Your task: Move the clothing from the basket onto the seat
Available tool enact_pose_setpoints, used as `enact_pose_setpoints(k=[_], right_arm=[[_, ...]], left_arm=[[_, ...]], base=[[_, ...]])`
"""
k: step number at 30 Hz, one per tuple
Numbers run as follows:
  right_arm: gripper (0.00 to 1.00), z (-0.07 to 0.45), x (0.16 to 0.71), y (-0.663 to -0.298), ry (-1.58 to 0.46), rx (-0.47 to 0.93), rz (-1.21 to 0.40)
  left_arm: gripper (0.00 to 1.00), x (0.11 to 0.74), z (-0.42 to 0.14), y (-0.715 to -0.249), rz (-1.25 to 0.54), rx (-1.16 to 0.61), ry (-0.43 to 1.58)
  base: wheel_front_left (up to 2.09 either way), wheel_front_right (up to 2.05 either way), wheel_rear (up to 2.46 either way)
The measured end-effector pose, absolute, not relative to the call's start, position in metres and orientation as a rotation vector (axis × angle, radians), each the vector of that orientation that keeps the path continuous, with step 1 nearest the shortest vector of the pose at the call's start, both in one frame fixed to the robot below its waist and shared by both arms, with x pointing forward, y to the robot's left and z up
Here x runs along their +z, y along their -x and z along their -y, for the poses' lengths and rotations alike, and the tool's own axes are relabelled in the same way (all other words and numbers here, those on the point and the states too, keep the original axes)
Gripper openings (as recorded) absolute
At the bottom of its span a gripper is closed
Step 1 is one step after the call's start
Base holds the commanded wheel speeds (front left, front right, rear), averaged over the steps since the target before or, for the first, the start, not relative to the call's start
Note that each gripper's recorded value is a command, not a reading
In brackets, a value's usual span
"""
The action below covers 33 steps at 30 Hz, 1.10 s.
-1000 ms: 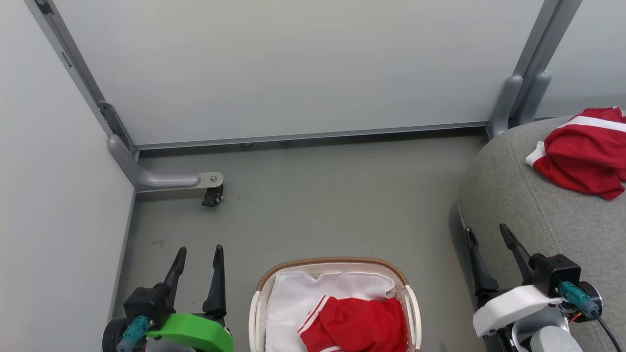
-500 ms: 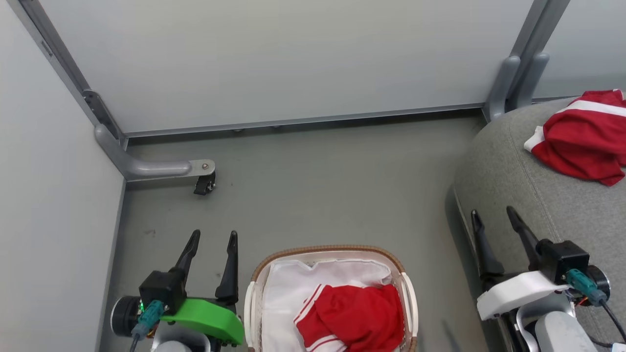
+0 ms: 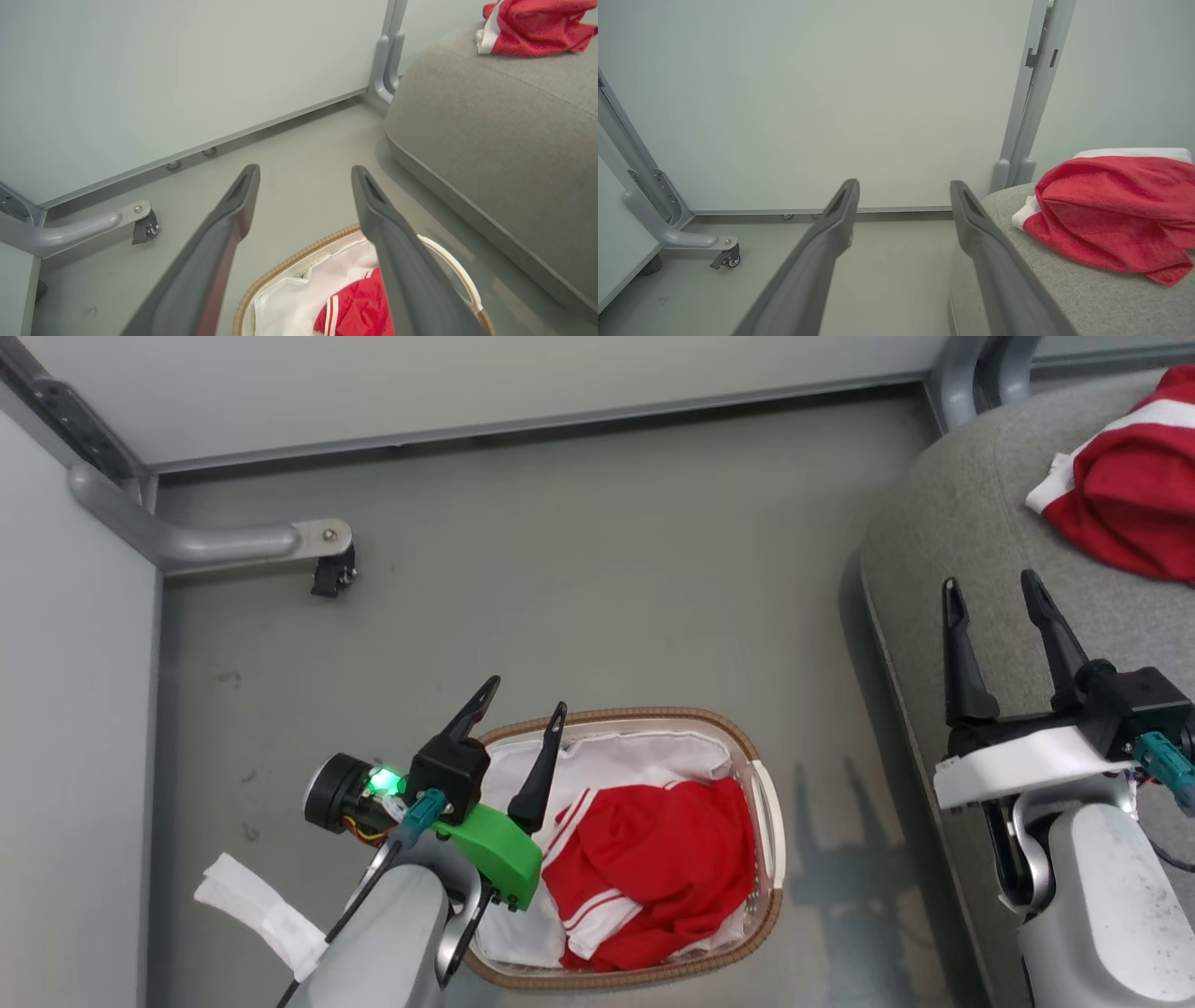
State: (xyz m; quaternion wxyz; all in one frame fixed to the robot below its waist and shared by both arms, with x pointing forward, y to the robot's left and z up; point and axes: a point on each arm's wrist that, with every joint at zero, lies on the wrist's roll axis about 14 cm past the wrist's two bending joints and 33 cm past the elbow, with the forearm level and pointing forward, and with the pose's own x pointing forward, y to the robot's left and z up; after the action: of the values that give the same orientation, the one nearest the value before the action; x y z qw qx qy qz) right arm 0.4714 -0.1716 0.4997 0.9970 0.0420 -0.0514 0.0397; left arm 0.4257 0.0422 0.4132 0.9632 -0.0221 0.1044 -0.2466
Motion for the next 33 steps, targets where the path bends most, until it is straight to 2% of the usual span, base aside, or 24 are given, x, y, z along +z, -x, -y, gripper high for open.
enact_pose_setpoints(k=[5,13,23,33], right_arm=[[1.0,0.171,0.482,-0.489,-0.088,0.084,0.077],[1.0,0.179,0.447,-0.506,-0.096,0.072,0.019],[1.0,0.186,0.397,-0.515,-0.101,0.068,-0.075],[1.0,0.201,0.356,-0.506,-0.079,0.036,-0.177]], left_arm=[[1.0,0.337,-0.03,-0.415,-0.437,-0.594,-0.043],[1.0,0.257,-0.011,-0.398,-0.662,-0.696,-0.06],[1.0,0.183,0.004,-0.383,-0.849,-0.75,-0.044],[1.0,0.128,0.01,-0.356,-1.008,-0.79,-0.038]], base=[[0.0,0.0,0.0],[0.0,0.0,0.0],[0.0,0.0,0.0],[0.0,0.0,0.0]])
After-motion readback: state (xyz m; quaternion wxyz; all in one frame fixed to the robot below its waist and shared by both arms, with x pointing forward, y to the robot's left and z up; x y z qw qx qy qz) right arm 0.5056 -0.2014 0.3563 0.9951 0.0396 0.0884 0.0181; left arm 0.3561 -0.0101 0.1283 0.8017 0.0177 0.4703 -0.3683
